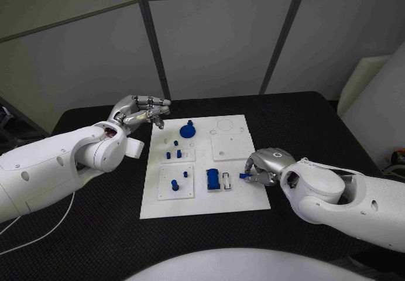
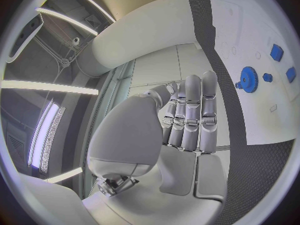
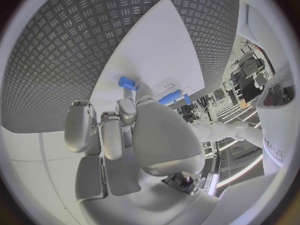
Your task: Assemble the parts on the task board
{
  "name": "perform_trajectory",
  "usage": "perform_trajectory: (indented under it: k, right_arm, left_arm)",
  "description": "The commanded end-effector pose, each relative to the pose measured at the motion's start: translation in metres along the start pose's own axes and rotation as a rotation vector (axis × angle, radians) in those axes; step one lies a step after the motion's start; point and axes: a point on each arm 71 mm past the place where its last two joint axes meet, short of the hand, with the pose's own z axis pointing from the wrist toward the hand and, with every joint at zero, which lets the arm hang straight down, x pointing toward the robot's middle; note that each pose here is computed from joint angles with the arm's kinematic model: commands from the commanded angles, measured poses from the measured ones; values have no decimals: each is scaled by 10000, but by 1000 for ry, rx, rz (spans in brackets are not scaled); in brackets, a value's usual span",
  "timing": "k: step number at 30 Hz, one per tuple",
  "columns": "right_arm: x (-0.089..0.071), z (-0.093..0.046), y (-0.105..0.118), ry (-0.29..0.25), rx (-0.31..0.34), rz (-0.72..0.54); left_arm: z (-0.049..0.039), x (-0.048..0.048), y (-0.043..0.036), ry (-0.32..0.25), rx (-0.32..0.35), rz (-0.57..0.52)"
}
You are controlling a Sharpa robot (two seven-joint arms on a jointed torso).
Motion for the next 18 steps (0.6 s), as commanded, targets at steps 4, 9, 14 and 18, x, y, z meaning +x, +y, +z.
perform_trajectory:
  k: [4, 9, 14, 18]
  right_arm:
    - [125, -62, -86, 86, 103, 205]
    - [122, -67, -101, 78, 134, 313]
    - [100, -68, -76, 49, 142, 385]
    - [79, -72, -25, 31, 131, 431]
  left_arm:
    - [2, 5, -21, 4, 17, 1]
    - [3, 9, -20, 5, 16, 0]
    - [5, 11, -20, 6, 17, 0]
    - [2, 4, -20, 4, 16, 1]
